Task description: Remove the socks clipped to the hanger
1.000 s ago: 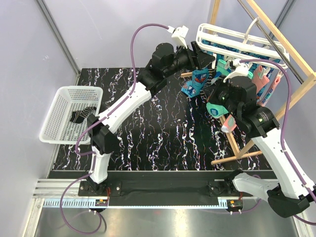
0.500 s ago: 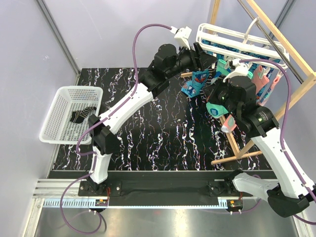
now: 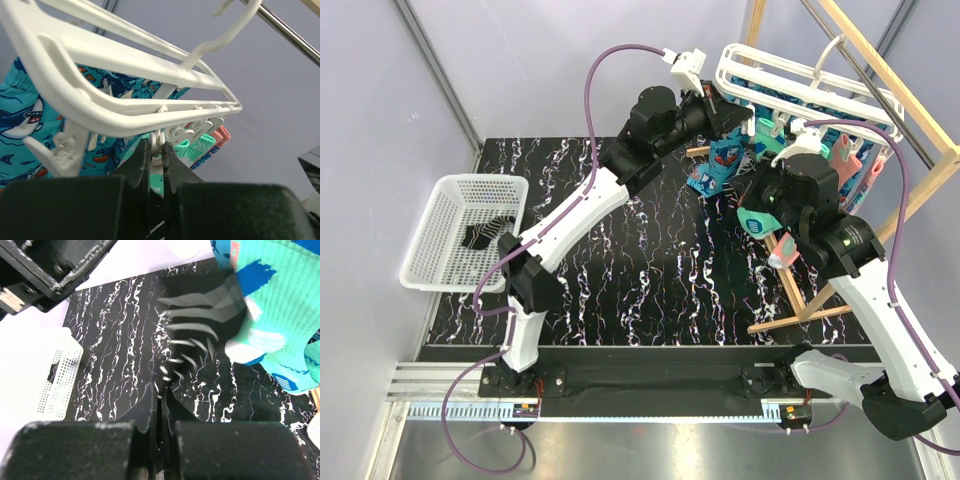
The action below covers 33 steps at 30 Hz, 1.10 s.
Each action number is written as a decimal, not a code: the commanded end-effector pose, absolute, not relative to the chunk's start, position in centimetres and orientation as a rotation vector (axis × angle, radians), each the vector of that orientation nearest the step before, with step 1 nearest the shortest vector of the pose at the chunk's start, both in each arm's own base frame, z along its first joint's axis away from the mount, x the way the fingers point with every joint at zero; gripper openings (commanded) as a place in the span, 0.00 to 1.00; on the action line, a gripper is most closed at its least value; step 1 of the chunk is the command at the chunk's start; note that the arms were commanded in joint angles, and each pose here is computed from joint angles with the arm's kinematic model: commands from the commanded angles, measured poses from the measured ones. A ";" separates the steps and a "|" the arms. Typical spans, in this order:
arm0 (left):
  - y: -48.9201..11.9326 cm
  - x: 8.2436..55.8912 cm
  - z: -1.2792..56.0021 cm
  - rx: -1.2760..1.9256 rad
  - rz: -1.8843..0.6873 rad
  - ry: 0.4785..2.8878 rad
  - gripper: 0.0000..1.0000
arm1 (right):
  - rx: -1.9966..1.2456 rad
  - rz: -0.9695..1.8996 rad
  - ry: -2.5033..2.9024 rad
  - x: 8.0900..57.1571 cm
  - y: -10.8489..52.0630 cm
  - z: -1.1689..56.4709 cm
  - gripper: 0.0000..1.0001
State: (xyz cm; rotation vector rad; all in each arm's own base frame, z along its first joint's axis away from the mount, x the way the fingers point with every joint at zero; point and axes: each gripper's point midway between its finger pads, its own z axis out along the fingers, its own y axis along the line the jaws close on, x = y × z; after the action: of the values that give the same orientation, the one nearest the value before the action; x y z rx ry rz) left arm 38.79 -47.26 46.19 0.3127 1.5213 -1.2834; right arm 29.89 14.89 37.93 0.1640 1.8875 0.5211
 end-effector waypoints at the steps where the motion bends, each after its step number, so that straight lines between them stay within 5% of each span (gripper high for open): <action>1: -46.3 38.2 50.6 0.294 -1.295 1.394 0.00 | 0.157 0.562 1.848 29.8 15.1 39.4 0.00; 11: -46.3 37.8 49.8 0.319 -1.291 1.426 0.01 | 0.158 0.553 1.861 29.7 15.1 39.1 0.00; 12: -46.2 37.7 49.1 0.320 -1.287 1.442 0.20 | 0.159 0.551 1.862 29.7 15.0 39.0 0.00; 15: -45.6 37.2 47.9 0.320 -1.282 1.456 0.49 | 0.158 0.546 1.872 29.4 14.9 38.7 0.00; 24: -40.9 34.5 44.7 0.352 -1.211 1.547 0.67 | 0.106 0.559 1.846 28.3 14.7 40.0 0.10; 33: -36.4 27.2 40.1 0.610 -1.174 1.541 0.71 | 0.217 0.568 1.765 28.3 13.4 41.9 0.00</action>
State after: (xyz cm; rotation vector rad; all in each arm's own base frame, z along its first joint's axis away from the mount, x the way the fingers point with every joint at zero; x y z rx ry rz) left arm 30.47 -37.10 38.19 0.4551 1.6886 -1.1376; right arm 28.45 14.54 38.11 0.1368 1.8980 0.5341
